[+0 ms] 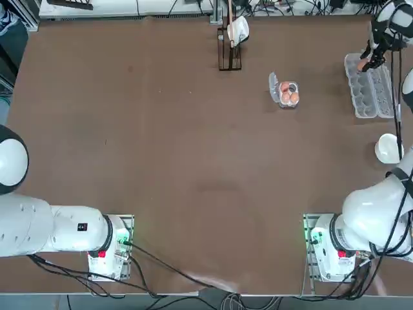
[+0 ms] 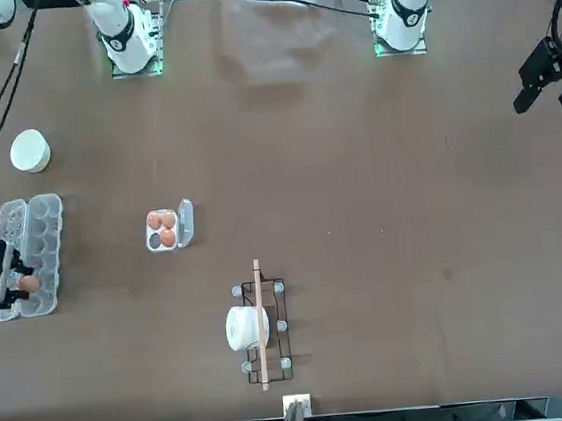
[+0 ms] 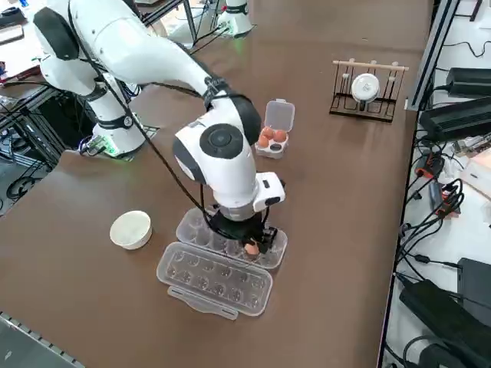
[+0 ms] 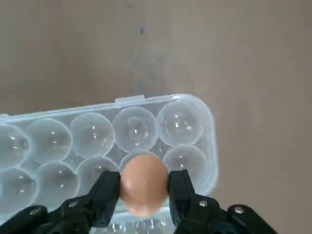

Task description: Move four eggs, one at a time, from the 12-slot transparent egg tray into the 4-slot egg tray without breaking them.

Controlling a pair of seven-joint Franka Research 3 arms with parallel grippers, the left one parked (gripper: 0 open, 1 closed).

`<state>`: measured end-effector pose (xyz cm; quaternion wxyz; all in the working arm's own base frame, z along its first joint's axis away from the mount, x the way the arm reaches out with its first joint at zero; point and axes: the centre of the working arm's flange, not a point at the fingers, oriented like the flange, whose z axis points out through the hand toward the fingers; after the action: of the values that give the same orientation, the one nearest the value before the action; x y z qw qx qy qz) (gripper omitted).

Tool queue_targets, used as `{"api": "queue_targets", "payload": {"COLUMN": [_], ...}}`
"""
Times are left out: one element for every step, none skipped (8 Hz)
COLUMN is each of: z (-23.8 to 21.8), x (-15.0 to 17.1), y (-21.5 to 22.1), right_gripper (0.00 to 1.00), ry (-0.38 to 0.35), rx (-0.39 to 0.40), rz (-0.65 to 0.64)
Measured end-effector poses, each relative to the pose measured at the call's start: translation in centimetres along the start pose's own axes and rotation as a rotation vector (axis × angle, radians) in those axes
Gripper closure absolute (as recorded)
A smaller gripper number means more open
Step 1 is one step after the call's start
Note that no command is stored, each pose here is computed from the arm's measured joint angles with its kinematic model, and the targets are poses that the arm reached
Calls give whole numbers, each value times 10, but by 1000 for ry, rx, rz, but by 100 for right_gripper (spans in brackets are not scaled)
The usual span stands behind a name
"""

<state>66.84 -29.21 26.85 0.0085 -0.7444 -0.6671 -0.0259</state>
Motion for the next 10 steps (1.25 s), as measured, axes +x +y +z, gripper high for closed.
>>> {"api": "queue_targets", "payload": {"z": [-24,-46,-64,-77,-85,-88,-89,-89,-89,-87], "x": [6,16,32,55,85,120,160,205,251,292], "y": [1,2,1,-1,-2,-5,-12,-23,-38,-52], "right_gripper": [42,42,42,42,42,42,42,42,42,42], "ry": [3,7,15,22,22,16,5,-12,-33,-56], "rx": [-3,-3,18,53,82,105,126,148,166,179], "rz": [20,55,101,153,211,277,357,446,531,609]}}
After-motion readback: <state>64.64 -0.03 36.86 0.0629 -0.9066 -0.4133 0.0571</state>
